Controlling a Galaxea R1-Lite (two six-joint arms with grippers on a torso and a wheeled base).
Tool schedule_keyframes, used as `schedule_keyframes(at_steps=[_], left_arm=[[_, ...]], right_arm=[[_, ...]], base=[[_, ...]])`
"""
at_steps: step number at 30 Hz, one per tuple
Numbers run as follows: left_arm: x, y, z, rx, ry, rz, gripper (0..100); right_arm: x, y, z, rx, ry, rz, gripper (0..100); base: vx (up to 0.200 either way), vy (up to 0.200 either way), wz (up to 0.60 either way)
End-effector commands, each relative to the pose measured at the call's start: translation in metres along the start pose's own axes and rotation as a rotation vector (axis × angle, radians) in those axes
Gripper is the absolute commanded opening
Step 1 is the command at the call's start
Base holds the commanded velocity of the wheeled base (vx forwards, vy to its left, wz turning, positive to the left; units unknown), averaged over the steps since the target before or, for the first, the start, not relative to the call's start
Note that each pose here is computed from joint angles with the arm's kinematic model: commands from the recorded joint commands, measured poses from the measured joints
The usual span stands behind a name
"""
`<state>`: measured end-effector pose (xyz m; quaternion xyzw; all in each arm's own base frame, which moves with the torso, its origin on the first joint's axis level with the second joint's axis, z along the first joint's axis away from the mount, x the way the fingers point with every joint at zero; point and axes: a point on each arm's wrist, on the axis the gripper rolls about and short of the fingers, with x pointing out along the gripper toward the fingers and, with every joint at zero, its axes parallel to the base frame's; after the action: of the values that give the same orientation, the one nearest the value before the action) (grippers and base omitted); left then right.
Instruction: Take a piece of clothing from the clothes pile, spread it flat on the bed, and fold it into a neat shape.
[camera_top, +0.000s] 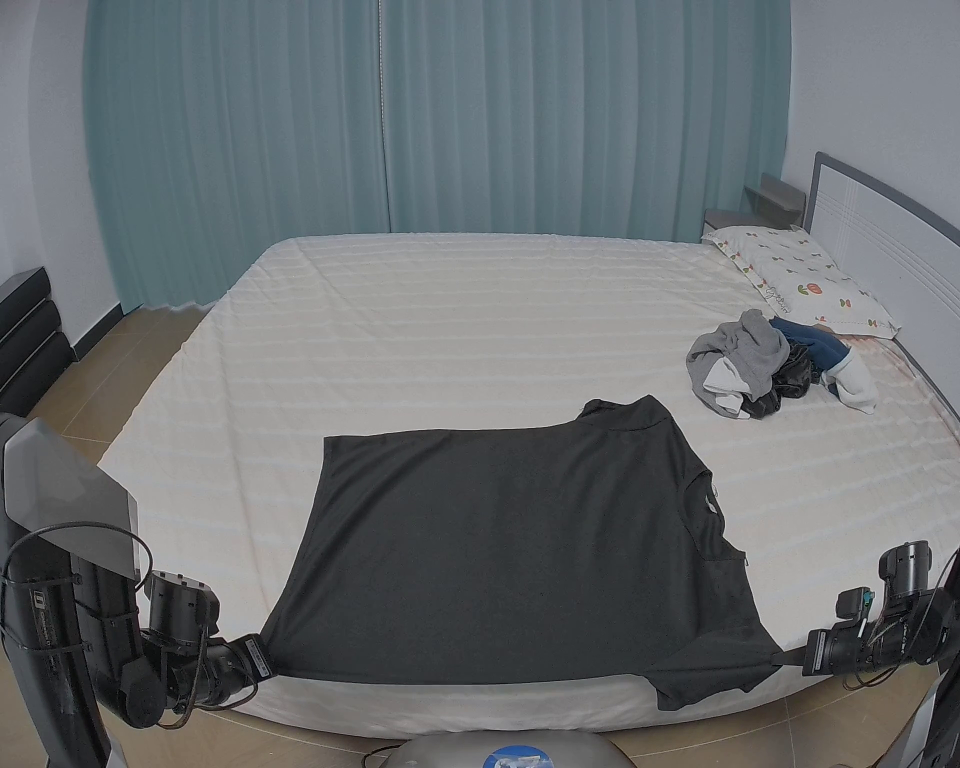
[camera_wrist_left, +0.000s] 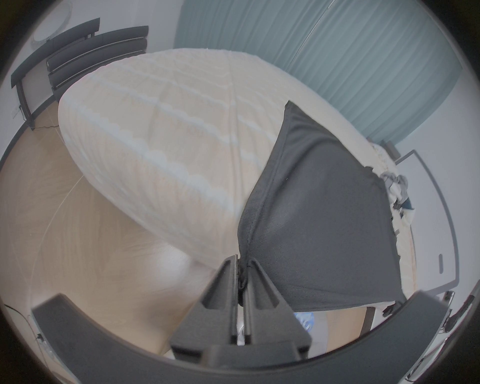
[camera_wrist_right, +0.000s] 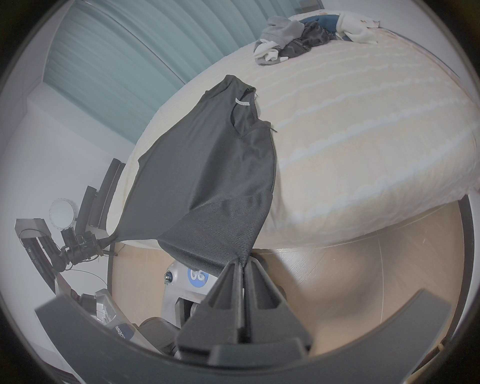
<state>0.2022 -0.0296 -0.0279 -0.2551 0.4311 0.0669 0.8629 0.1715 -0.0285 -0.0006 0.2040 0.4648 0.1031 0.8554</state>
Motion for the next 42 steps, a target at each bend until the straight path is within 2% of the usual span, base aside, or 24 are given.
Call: schedule_keyframes(at_steps=[1,4,9,19,23,25,26,27,28,30,31,34,36,37,42], left_arm=[[-0.006,0.003,-0.009,0.031,0.060,0.045,0],[-0.012,0.003,-0.010,0.050,0.086,0.058,0],[-0.017,0.002,-0.017,0.080,0.133,0.082,0],[-0.026,0.004,-0.029,0.163,0.231,0.150,0],[-0.028,0.003,-0.029,0.171,0.229,0.142,0],[-0.028,-0.002,-0.019,0.143,0.156,0.099,0],[-0.028,-0.004,-0.015,0.133,0.124,0.081,0],[-0.028,-0.004,-0.014,0.130,0.118,0.079,0],[-0.028,-0.006,-0.004,0.086,0.048,0.045,0],[-0.027,-0.008,-0.001,0.067,0.022,0.029,0],[-0.023,-0.013,0.009,0.006,-0.041,-0.010,0],[-0.016,-0.024,0.027,-0.115,-0.137,-0.079,0],[-0.014,-0.028,0.032,-0.163,-0.158,-0.103,0],[-0.015,-0.032,0.037,-0.218,-0.182,-0.135,0],[-0.016,-0.034,0.041,-0.242,-0.212,-0.164,0]], right_arm=[[-0.013,0.006,-0.001,-0.037,-0.030,-0.007,0],[-0.013,0.006,-0.004,-0.042,-0.007,-0.022,0],[-0.015,0.005,-0.009,-0.075,0.031,-0.101,0],[-0.026,0.012,-0.017,-0.096,0.073,-0.115,0],[-0.027,0.013,-0.015,-0.101,0.057,-0.116,0],[-0.028,0.013,-0.011,-0.103,0.035,-0.114,0],[-0.031,0.015,-0.006,-0.112,-0.008,-0.104,0],[-0.031,0.015,-0.006,-0.114,-0.011,-0.104,0],[-0.033,0.017,0.001,-0.118,-0.046,-0.097,0],[-0.033,0.018,0.004,-0.117,-0.061,-0.093,0],[-0.033,0.019,0.014,-0.099,-0.096,-0.087,0],[-0.030,0.023,0.032,-0.067,-0.145,-0.067,0],[-0.029,0.026,0.038,-0.047,-0.162,-0.053,0],[-0.028,0.031,0.046,-0.012,-0.190,-0.032,0],[-0.027,0.037,0.052,0.001,-0.210,-0.006,0]], base=[[0.000,0.000,0.00],[0.000,0.000,0.00],[0.000,0.000,0.00],[0.000,0.000,0.00],[0.000,0.000,0.00],[0.000,0.000,0.00],[0.000,0.000,0.00],[0.000,0.000,0.00],[0.000,0.000,0.00],[0.000,0.000,0.00],[0.000,0.000,0.00],[0.000,0.000,0.00],[0.000,0.000,0.00],[0.000,0.000,0.00],[0.000,0.000,0.00]])
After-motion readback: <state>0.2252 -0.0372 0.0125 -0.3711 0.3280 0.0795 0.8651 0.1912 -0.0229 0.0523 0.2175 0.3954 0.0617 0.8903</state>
